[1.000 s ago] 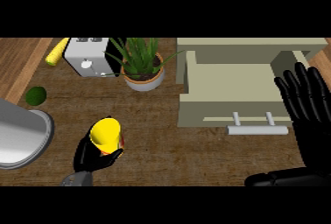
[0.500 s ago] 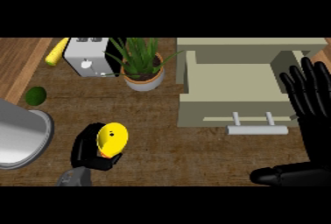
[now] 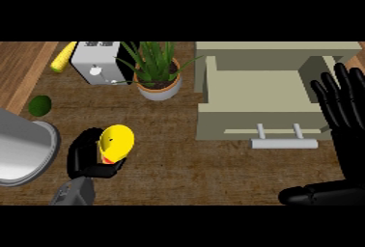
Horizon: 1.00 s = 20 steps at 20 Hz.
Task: Pick up the cup, place it into the drawer and close the drawer
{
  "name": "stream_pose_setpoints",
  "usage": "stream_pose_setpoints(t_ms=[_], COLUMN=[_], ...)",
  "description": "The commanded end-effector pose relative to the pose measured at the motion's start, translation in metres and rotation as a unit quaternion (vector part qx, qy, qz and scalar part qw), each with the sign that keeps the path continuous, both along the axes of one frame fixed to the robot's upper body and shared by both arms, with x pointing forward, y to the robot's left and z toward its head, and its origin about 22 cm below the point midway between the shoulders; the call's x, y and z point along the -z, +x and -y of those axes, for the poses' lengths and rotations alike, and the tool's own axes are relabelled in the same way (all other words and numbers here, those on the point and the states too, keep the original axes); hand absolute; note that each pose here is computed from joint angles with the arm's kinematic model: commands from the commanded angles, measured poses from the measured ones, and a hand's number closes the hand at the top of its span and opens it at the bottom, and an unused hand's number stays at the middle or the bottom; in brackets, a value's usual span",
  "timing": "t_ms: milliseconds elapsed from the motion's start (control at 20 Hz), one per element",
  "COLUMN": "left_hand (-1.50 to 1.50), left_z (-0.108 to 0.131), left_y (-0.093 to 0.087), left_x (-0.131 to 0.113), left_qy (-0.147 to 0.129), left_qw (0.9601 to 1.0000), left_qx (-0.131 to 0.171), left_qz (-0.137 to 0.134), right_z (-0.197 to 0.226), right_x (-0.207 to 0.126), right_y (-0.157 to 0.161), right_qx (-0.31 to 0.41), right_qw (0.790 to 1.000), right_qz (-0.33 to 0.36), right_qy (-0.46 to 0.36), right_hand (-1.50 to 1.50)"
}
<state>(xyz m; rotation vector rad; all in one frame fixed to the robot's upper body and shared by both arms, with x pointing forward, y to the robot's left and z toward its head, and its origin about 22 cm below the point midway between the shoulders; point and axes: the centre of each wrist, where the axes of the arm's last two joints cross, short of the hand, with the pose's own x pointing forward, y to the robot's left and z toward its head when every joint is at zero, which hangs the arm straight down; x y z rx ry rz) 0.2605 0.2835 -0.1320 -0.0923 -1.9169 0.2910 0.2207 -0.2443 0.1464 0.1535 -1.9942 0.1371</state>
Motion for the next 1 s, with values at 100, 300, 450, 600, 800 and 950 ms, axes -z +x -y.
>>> stream_pose_setpoints(t_ms=[100, 300, 450, 600, 800, 950], left_hand=[1.50, 1.50, 1.50, 1.50, 1.50, 1.50], left_z=[0.010, 0.020, 0.033, 0.057, 0.087, 0.103], left_y=[0.015, 0.026, 0.035, 0.046, 0.046, 0.057], left_x=[-0.021, -0.062, -0.094, -0.133, -0.170, -0.209], left_qy=[-0.019, 0.006, 0.012, 0.003, -0.018, -0.009], left_qw=[0.9962, 0.9931, 0.9882, 0.9870, 0.9840, 0.9849], left_qx=[0.037, 0.082, 0.116, 0.127, 0.137, 0.138], left_qz=[0.076, 0.083, 0.100, 0.098, 0.113, 0.104], right_z=[-0.005, -0.013, 0.000, -0.001, 0.007, 0.003], right_x=[0.001, 0.004, 0.000, 0.004, -0.006, 0.010], right_y=[-0.005, -0.001, -0.006, -0.018, -0.001, 0.000], right_qx=[0.004, 0.011, 0.005, 0.003, 0.003, 0.012], right_qw=[1.000, 1.000, 1.000, 1.000, 1.000, 1.000], right_qz=[-0.007, -0.007, -0.006, -0.013, -0.004, 0.004], right_qy=[-0.004, 0.005, 0.000, 0.001, -0.005, 0.000], right_hand=[-1.50, -1.50, -1.50, -1.50, -1.50, -1.50])
